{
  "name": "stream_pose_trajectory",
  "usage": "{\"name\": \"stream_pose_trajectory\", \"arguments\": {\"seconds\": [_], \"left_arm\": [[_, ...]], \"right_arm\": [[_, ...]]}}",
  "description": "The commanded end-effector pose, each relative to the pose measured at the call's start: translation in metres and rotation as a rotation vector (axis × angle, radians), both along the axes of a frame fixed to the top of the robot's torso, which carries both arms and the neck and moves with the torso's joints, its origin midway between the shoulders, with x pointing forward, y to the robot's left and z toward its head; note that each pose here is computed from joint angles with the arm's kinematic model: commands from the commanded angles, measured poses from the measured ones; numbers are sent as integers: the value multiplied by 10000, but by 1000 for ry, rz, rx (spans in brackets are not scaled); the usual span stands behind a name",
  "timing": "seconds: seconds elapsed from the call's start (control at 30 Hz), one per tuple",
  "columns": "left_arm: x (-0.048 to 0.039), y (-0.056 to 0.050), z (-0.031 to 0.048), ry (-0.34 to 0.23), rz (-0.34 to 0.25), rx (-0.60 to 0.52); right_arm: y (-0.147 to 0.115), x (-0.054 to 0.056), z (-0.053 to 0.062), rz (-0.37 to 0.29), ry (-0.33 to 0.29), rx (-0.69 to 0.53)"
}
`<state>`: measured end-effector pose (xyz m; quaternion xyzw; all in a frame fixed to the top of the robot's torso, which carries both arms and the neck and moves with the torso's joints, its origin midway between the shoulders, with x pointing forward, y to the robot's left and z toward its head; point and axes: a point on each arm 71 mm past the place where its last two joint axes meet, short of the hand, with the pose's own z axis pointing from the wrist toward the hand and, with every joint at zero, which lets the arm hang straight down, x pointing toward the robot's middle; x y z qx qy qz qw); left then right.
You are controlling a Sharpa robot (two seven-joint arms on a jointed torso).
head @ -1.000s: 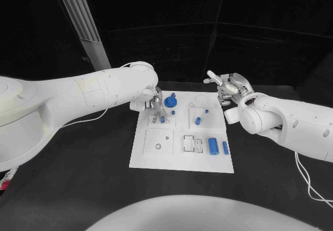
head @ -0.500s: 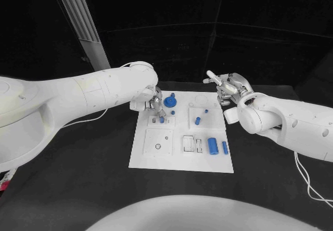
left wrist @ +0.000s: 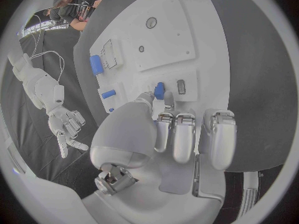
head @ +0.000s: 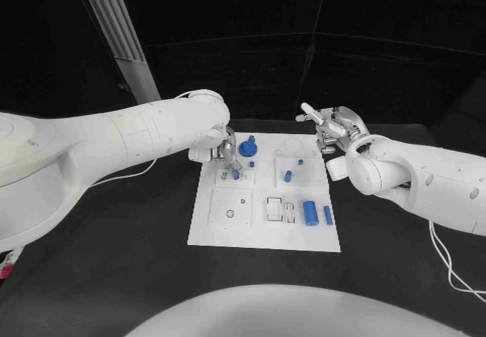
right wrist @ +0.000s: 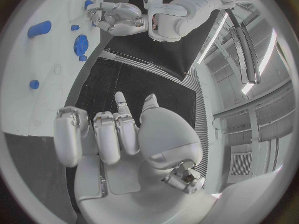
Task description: Assemble the parts on the task board
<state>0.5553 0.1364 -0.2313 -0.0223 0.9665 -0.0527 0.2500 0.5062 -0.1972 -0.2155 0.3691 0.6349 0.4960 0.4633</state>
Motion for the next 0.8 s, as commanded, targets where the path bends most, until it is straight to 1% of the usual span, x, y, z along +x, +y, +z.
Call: {"name": "stream_pose_trajectory", "arguments": {"seconds": [0.03,0.8], "left_arm": [[-7,-8,-3,18,-13,-8],[-13,-32,-11,28,-27,-28]], "right_arm": [[0,4,15,-4,-7,3],[0,5,16,-4,-7,2]]}}
